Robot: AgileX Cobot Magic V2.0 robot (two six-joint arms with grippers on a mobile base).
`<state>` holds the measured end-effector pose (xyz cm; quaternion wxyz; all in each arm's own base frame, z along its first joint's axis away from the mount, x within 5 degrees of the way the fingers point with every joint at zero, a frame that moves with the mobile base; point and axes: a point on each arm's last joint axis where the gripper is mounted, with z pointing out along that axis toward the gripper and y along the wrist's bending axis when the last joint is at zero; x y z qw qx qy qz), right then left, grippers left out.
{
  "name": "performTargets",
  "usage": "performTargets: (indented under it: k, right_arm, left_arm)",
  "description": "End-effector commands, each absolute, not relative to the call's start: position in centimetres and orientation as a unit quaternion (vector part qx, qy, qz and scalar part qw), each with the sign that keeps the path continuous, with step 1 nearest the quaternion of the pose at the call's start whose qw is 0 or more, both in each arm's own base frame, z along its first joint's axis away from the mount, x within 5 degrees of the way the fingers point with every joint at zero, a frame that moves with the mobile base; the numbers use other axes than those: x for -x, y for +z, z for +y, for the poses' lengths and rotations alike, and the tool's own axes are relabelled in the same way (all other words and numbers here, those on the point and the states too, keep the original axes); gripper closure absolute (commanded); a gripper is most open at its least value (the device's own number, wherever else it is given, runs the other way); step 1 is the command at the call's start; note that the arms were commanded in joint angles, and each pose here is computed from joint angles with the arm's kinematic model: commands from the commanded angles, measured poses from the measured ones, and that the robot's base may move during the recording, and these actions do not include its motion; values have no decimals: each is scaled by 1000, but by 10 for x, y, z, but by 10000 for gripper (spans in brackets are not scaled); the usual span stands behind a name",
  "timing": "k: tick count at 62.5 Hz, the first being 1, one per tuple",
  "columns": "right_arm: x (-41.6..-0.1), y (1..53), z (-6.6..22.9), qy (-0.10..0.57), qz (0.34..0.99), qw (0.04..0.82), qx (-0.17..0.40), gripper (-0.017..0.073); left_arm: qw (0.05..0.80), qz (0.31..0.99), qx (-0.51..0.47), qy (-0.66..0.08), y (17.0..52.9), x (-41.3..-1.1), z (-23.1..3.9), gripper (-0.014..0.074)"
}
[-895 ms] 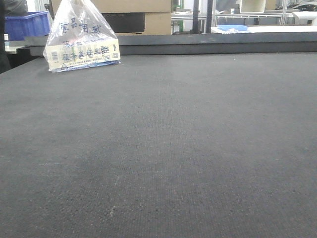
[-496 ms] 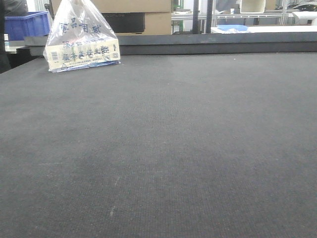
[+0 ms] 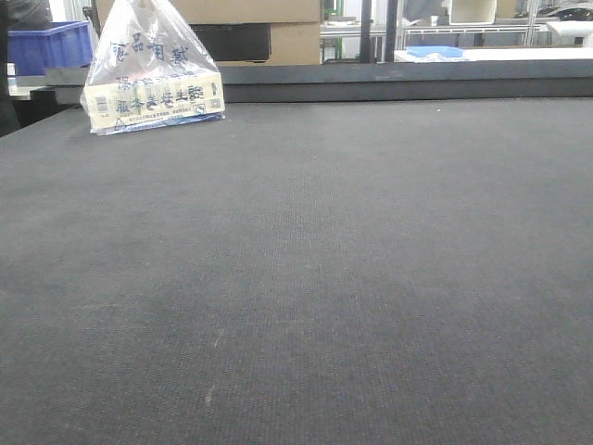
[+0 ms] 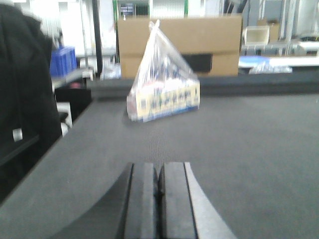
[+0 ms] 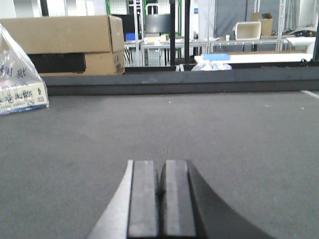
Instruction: Place cylindrical capacitor in blue bin on shelf
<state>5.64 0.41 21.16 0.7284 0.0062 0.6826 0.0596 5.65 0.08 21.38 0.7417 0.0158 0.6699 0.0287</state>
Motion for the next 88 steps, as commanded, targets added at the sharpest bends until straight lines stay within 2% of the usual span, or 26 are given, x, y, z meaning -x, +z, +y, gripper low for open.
performTargets:
  k: [1,12,22,34,41,53,70,88]
  right_arm:
    - [-55,222,4,56,666,744,-2,727]
    - [-38,272,3,55,672,739,-3,727]
    - [-41,308,2,50,726,686,-4,727]
    - [-83,333,5,42,806,591,-5,727]
    - [-115,337,8,36,860,509,-6,727]
    - [-161,332,11,24,929,368,-7,727]
    - [-207,310,14,18,958,286,-7,727]
    - [-229,274,23,31,982,184,-7,727]
  left_arm:
    - [758,651,-16,27,220,-55,0,704]
    - [744,668,-1,26,260,-44,2,704]
    - [722,691,19,-2,299,-44,1,704]
    - [632,774,33,-22,330,-79,1,704]
    - [541,840,34,-20,340,-106,1,704]
    - [431,901,36,-18,349,-153,1,704]
    - [398,917,38,-18,342,-209,2,704]
    - [379,925,37,-14,329,-225,3,704]
